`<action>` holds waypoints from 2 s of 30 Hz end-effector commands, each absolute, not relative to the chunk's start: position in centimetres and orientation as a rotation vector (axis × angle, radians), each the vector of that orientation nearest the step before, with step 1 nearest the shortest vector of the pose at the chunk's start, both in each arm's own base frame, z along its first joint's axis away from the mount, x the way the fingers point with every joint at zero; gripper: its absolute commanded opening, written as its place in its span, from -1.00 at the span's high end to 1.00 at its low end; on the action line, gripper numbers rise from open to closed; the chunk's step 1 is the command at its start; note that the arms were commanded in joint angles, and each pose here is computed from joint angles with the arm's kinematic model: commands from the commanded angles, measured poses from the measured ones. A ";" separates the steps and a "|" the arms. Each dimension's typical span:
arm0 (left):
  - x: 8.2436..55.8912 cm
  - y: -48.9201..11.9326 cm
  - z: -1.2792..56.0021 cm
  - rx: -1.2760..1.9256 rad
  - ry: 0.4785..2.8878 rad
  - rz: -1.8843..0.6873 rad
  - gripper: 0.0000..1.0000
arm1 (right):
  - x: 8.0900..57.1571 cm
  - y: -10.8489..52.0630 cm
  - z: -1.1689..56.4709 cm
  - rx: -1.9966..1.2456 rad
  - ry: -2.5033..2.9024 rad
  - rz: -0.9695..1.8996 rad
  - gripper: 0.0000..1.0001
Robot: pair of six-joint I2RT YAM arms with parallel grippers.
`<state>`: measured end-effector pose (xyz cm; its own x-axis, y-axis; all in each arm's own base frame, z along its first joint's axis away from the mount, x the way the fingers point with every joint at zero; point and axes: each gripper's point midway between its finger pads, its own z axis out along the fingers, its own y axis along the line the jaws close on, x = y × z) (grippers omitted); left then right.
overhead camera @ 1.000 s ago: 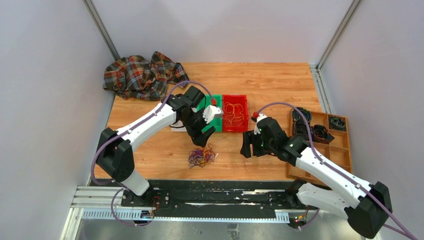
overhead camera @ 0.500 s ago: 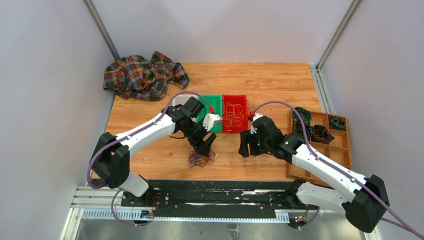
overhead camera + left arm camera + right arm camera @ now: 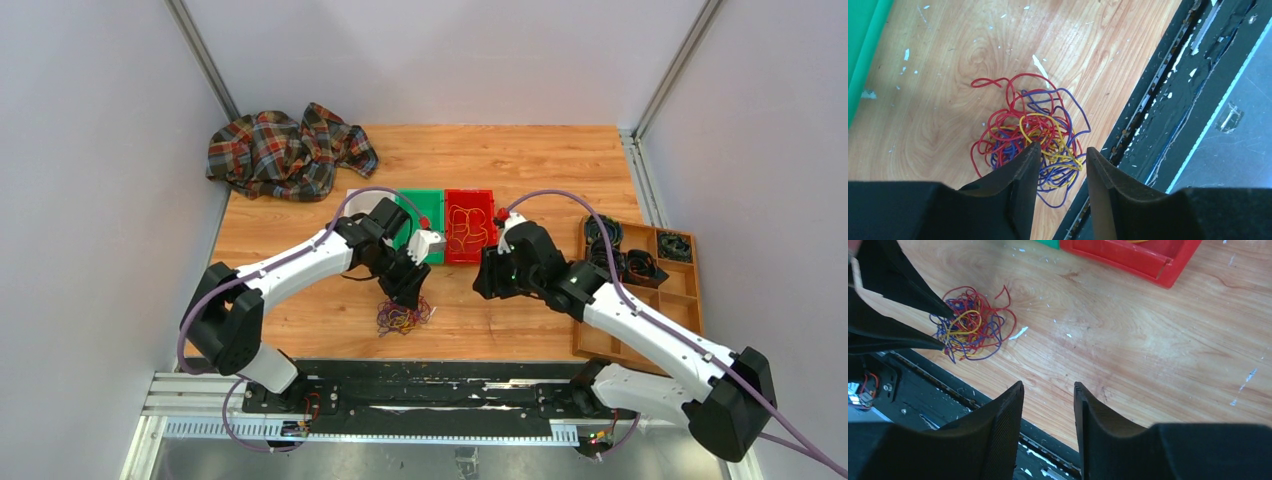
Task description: Untangle the cables
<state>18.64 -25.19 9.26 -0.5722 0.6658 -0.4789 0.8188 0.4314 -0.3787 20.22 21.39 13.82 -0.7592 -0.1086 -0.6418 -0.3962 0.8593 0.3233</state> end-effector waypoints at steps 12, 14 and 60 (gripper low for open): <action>17.1 -25.4 8.8 1.341 2.440 -0.912 -0.06 | 22.0 20.1 14.8 -0.193 2.249 0.549 0.18; 17.3 -25.1 8.6 1.352 2.443 -0.882 -0.03 | 22.1 20.1 14.9 -0.188 2.240 0.547 0.18; 18.3 -26.3 25.1 1.310 2.114 -0.896 0.99 | 21.3 31.4 22.9 -0.537 1.790 0.871 -0.59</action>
<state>19.67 -25.90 22.35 -0.4298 0.6252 -0.6515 0.8994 0.3601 -0.2478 20.07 31.12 20.74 -0.4354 -0.0200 -0.9000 -0.7152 0.6148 0.3323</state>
